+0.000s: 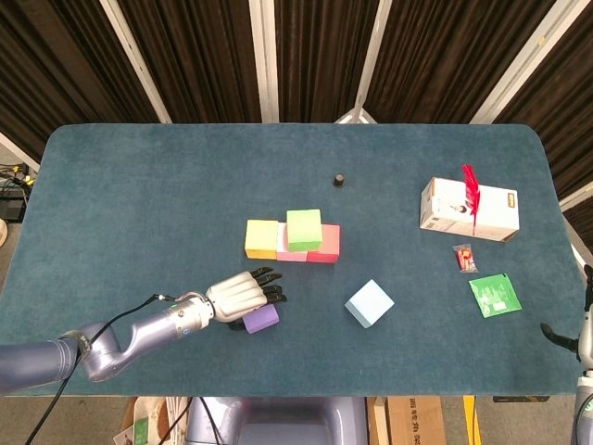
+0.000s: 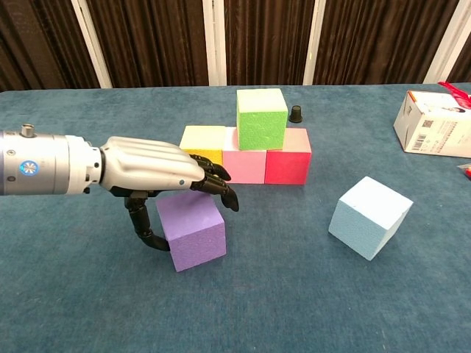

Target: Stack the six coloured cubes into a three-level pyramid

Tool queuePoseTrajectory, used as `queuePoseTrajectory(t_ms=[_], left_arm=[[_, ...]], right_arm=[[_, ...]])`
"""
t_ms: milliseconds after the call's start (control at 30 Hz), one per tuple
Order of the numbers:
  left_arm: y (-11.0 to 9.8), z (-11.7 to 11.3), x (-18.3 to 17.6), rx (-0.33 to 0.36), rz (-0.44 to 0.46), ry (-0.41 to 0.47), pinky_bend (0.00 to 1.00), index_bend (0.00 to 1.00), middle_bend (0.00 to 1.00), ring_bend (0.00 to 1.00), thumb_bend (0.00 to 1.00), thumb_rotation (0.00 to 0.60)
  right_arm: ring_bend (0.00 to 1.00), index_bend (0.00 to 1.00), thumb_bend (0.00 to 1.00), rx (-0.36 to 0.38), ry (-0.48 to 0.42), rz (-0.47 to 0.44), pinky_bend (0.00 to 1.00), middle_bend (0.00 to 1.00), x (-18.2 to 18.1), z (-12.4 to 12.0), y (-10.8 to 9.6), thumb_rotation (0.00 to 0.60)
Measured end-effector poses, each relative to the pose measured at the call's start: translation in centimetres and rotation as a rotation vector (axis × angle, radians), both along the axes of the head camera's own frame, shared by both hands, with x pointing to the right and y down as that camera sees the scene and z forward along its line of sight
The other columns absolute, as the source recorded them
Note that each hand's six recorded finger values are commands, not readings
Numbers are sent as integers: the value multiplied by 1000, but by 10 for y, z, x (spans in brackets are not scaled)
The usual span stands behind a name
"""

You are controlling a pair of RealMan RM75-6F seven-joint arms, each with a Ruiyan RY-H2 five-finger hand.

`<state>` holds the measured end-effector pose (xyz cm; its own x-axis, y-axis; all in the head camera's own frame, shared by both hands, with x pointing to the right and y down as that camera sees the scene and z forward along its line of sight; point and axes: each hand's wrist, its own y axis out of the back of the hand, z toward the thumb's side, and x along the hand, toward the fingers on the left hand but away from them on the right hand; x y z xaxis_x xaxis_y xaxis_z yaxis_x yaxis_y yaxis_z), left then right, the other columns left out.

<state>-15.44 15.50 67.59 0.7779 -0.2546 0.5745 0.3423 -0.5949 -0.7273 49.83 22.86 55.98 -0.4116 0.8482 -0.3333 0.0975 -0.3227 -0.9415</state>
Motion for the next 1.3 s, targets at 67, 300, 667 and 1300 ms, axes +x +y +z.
queuePoseTrajectory(t_ms=[67, 300, 667, 1300], left_arm=[[0, 0, 1, 5, 1, -1, 0, 231, 236, 0, 319, 600], [-3, -4, 2, 17, -9, 14, 0, 348, 373, 0, 370, 600], [-4, -24, -1, 2, -26, 34, 0, 361, 391, 0, 385, 600], [-51, -83, -107, 126, -367, -118, 0, 353, 387, 0, 385, 600]], right_arm=[[0, 0, 130, -1, -2, 6, 0, 27, 0, 0, 0, 600], [0, 0, 129, 1, -13, 18, 0, 27, 1, 1, 0, 600], [0, 0, 129, 9, -9, 33, 0, 26, 3, 0, 0, 600], [0, 0, 129, 21, -29, 27, 0, 26, 1, -4, 1, 600]])
